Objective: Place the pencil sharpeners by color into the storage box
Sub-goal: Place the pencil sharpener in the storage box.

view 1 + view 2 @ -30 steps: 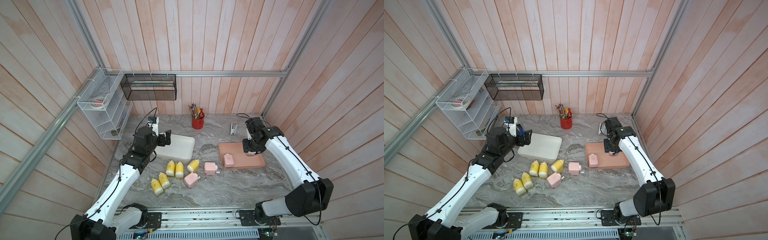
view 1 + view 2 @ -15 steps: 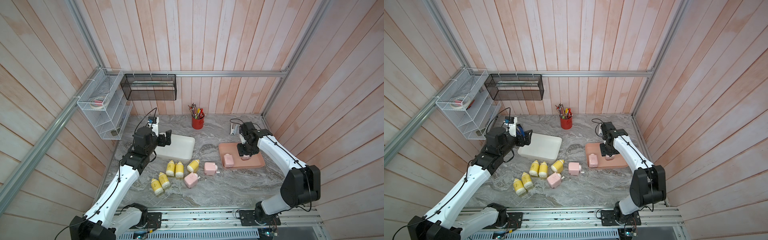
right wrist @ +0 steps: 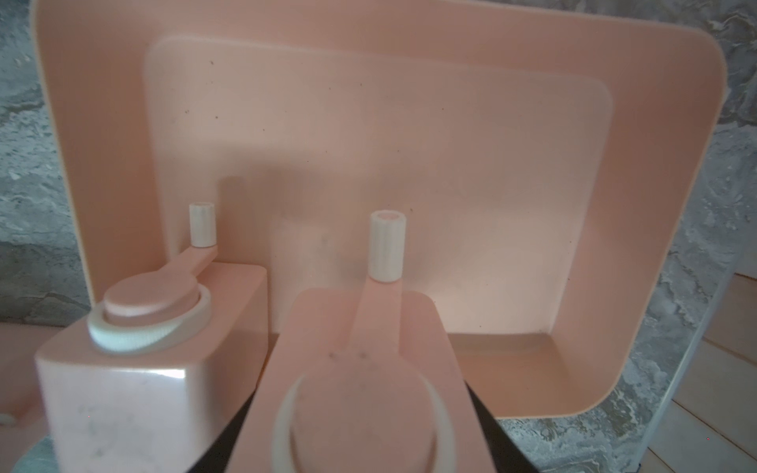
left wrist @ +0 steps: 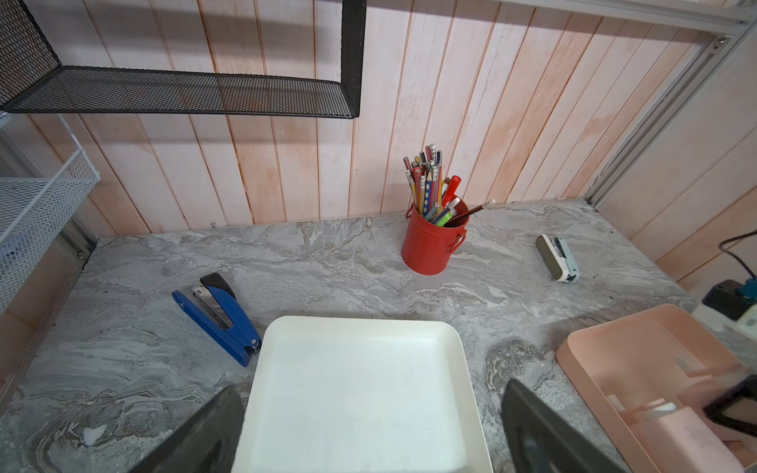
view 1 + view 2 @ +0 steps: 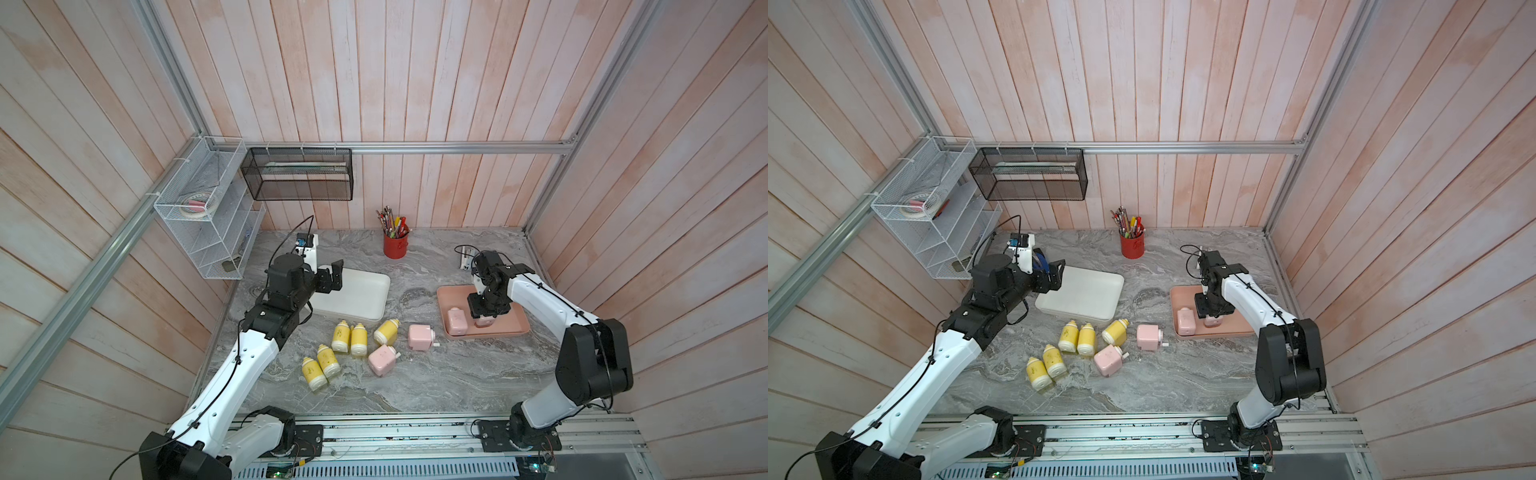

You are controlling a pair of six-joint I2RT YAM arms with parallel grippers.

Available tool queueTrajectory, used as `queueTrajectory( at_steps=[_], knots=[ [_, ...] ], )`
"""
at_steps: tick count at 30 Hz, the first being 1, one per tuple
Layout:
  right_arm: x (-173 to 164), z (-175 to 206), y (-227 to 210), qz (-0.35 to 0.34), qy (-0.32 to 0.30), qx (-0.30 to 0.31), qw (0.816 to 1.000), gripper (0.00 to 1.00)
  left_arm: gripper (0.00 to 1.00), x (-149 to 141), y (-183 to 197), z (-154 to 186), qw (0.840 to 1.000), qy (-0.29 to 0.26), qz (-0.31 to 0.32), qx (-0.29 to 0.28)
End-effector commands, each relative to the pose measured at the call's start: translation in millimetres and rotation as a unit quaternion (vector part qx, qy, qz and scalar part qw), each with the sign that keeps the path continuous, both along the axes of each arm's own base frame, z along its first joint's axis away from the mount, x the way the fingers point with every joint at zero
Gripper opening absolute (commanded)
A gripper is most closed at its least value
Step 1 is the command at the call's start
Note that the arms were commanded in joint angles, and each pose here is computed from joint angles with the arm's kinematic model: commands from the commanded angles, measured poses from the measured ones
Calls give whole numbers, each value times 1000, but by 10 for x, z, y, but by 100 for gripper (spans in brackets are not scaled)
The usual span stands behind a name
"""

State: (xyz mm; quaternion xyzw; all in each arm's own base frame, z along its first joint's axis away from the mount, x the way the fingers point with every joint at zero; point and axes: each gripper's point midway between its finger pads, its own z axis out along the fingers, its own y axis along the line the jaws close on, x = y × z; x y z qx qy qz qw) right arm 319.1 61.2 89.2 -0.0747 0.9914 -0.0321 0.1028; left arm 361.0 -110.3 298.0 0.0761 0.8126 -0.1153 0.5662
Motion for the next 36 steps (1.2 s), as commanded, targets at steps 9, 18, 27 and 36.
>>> queueTrajectory(
  at_steps=[9,18,27,36],
  knots=[
    [-14,-248,74,-6,23,33,999,53,100,5,-45,96,1000,-12,-7,-6],
    [-19,-364,35,-34,37,47,998,53,100,11,-44,81,1000,-10,-7,-4],
    [-36,-438,77,-49,49,60,996,52,100,15,-42,74,1000,-9,-6,-3],
    [-63,-478,83,-56,58,62,995,53,100,12,-47,80,1000,-9,-7,-4]
  ],
)
